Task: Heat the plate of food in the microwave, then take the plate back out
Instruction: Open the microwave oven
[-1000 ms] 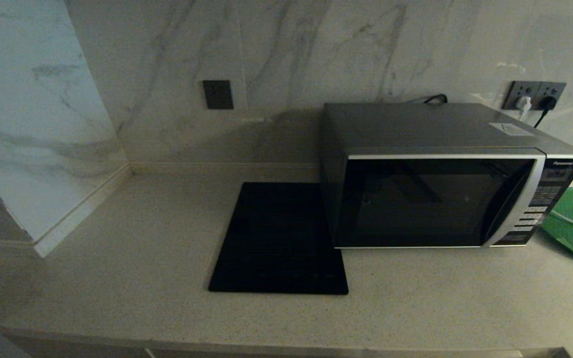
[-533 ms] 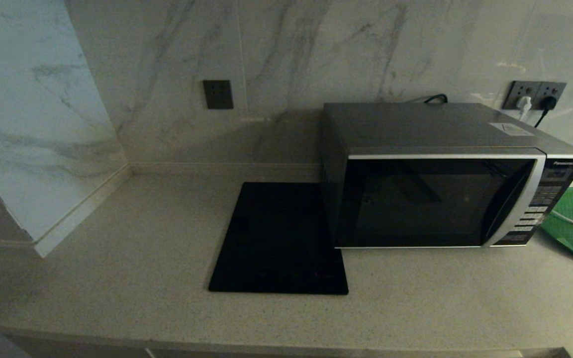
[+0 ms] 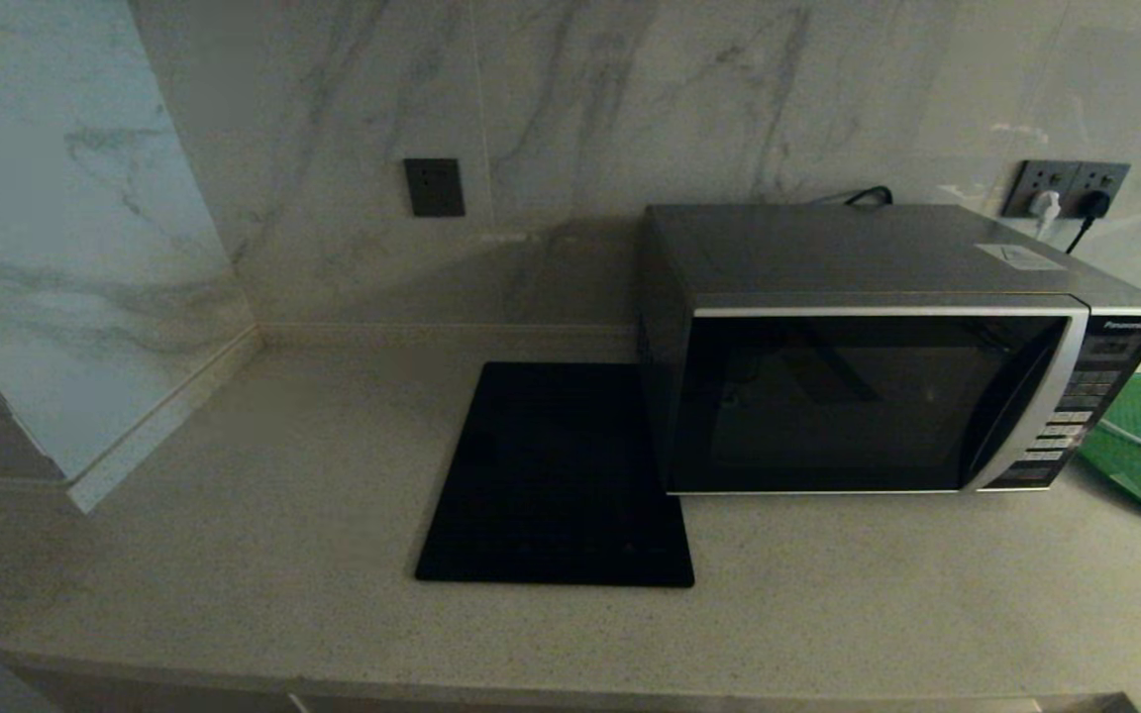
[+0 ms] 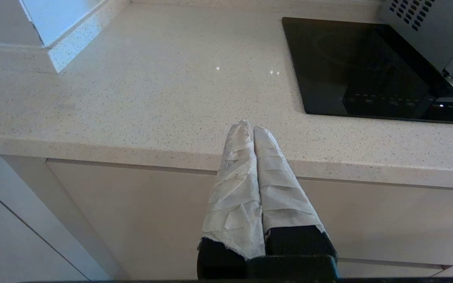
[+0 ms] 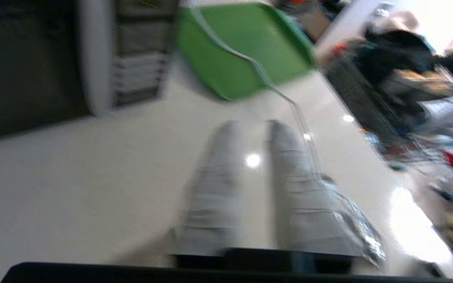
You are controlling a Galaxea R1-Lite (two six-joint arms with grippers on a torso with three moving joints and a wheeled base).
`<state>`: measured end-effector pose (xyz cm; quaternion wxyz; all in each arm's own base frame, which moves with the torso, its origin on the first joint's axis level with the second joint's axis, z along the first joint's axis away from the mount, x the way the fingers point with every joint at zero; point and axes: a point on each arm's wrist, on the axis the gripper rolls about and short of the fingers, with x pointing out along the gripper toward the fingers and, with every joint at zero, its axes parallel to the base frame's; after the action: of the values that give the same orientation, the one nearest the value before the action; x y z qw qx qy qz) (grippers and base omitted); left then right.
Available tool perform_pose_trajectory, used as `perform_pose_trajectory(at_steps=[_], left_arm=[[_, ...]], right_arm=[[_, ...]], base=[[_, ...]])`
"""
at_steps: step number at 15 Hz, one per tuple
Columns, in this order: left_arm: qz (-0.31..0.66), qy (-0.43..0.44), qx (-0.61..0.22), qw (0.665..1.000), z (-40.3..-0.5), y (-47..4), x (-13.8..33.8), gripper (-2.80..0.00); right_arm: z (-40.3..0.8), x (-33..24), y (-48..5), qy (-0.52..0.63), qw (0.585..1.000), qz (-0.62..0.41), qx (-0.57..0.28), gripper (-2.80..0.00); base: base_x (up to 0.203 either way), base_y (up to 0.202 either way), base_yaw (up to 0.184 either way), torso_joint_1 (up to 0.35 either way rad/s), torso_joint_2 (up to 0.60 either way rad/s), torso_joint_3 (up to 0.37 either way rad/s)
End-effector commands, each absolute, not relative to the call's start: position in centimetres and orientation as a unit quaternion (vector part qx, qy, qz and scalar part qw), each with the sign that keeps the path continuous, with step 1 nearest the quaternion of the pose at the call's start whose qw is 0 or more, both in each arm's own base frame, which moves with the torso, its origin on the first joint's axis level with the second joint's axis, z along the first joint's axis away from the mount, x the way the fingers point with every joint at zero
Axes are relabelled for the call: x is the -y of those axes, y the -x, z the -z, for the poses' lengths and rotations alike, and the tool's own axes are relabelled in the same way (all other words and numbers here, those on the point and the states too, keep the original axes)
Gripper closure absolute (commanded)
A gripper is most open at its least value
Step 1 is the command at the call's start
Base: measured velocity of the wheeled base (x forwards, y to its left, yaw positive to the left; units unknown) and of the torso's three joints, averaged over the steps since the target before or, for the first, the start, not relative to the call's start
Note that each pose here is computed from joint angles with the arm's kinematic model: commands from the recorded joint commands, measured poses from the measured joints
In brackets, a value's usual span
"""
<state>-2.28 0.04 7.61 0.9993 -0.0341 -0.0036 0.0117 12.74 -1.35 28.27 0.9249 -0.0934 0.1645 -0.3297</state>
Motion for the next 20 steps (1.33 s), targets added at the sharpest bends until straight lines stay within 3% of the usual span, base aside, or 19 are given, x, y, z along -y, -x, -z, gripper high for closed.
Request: perform_pose_trajectory(at_steps=[1,5,9,20], left_arm=[[-0.011,0.035,0.003,0.999,-7.6,2.3,0.0,0.0],[-0.013,0.035,0.004,0.999,-7.6,2.3,0.0,0.0],[-0.013,0.035,0.003,0.999,-7.6,2.3,0.0,0.0],[-0.012,0.035,0.004,0.999,-7.6,2.3,0.0,0.0]], right_arm=[[-26.2,0.2,-17.1,0.106,0.929,0.299,-0.192,-2.8],[-23.2,-2.4,-19.7,0.104,0.932,0.254,-0.238,-2.8],[-21.2,-3.6,-20.8,0.14,0.906,0.311,-0.248,-2.8],[-15.8,-5.1,-29.4,0.045,0.879,0.441,-0.179,-2.8]], base=[[0.0,0.0,0.0,0.0,0.0,0.0],[0.0,0.0,0.0,0.0,0.0,0.0],[0.0,0.0,0.0,0.0,0.0,0.0],[0.0,0.0,0.0,0.0,0.0,0.0]])
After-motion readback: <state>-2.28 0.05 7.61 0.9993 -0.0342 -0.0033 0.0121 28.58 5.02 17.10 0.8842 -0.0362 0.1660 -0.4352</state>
